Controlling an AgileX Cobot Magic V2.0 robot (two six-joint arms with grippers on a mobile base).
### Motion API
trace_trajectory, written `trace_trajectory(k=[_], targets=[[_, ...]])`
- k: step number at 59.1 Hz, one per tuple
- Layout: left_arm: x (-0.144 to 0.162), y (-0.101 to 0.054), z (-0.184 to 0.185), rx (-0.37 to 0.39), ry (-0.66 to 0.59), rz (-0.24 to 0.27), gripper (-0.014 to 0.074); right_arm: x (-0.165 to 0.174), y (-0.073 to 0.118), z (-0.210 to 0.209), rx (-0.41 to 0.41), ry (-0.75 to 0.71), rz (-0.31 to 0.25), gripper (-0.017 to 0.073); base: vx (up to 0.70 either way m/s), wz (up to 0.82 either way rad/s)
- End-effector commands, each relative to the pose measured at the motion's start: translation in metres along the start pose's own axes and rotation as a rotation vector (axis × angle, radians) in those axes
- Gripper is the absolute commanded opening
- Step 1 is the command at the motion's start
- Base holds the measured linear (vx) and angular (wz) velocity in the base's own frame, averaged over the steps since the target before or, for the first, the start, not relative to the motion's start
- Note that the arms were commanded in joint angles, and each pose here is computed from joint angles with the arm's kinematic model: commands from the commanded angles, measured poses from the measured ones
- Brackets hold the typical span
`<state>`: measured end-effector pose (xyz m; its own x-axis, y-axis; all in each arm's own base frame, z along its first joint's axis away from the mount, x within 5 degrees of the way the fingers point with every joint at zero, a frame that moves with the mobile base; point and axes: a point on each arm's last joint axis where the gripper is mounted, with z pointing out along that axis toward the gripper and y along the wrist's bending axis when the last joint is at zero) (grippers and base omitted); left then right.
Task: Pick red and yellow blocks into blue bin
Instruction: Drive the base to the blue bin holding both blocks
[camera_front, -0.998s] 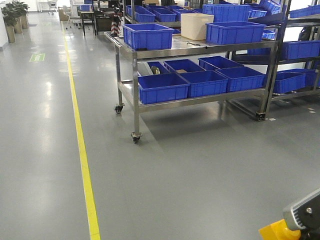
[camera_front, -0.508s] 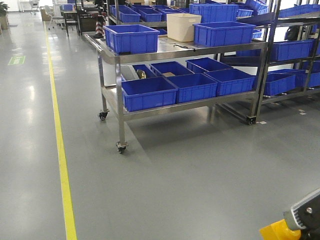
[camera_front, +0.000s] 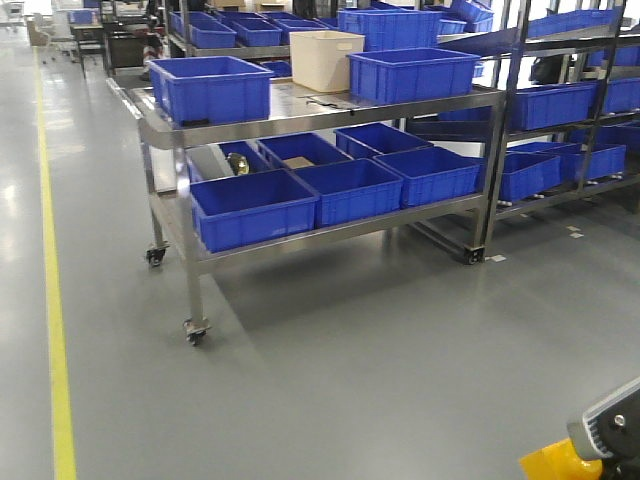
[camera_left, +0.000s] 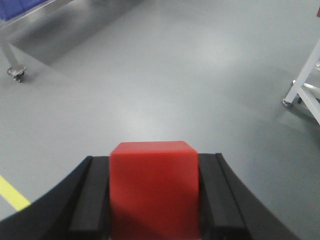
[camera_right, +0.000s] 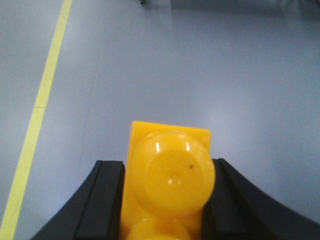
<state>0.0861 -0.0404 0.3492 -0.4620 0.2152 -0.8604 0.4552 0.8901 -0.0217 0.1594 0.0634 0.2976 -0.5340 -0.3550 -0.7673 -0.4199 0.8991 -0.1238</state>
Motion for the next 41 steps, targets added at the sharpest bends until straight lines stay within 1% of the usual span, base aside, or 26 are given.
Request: trace_trajectory(k=[1,41], targets=[[-0.0124,-0.0005,-0.0055,-0.002,-0.094,-0.01,0.0316,-0.0146,-0.002,-0.0077,0.013,-0.108,-0.014,0.0244,0.49,-0.2],[-0.0125,-0.0005,-0.0055,-0.003,-0.095,-0.01,0.0316,-0.0142,-0.002,-0.0076,0.013,-0.104,-0.014,0.0244,0.53,-0.22]])
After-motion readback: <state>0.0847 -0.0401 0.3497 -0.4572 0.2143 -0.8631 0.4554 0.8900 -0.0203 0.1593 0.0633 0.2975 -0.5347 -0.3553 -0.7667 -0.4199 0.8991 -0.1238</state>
